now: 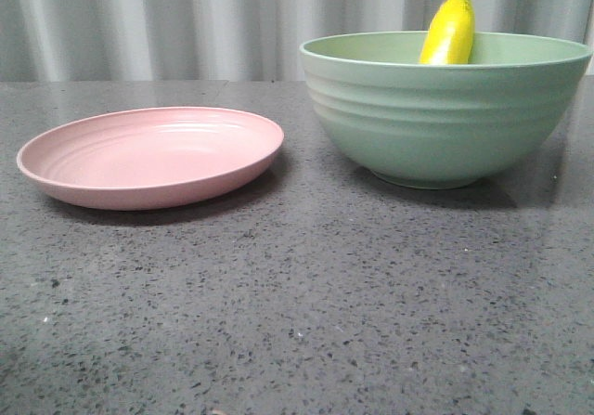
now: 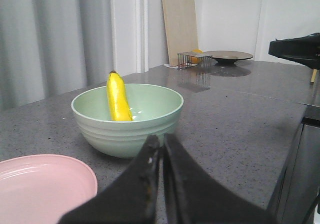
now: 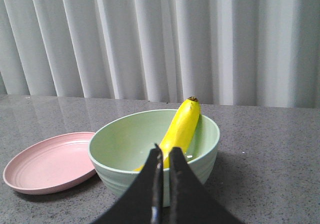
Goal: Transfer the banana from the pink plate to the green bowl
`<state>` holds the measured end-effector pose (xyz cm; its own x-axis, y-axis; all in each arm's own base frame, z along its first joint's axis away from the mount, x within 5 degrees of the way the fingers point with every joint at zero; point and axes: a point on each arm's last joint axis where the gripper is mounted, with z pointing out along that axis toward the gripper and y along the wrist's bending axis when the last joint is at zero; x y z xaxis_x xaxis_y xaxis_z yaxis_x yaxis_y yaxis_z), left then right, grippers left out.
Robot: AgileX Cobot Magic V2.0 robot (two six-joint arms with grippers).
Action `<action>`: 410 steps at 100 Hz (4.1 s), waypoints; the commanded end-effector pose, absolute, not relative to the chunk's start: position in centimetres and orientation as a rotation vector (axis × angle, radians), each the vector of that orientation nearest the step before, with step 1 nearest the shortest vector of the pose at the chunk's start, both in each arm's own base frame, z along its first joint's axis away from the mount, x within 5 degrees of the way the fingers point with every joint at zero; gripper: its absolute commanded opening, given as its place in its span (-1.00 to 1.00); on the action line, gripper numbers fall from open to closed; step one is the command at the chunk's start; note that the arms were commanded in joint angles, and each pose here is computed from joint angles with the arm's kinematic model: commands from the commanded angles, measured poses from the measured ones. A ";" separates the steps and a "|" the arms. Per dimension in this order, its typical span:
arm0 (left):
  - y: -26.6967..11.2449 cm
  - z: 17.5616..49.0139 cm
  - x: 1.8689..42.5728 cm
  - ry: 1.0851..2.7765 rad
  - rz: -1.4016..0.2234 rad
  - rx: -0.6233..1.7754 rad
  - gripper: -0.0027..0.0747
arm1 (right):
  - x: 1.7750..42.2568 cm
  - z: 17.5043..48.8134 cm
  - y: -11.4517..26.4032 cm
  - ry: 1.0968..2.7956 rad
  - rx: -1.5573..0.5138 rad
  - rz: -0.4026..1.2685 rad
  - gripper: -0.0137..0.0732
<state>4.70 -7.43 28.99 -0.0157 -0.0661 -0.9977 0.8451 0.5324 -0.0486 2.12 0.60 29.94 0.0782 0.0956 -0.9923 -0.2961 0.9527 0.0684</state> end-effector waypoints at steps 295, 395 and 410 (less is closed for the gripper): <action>-0.4 18.8 5.3 1.715 -0.047 0.056 -0.98 | 1.7 31.3 0.5 1.359 -0.167 0.285 -0.84; -0.4 18.8 5.3 1.715 -0.047 0.056 -0.98 | 5.5 20.4 -0.9 1.472 0.147 -0.107 -0.84; -0.4 18.8 5.3 1.715 -0.047 0.056 -0.98 | 5.4 18.8 -1.0 1.649 0.169 -0.108 -0.84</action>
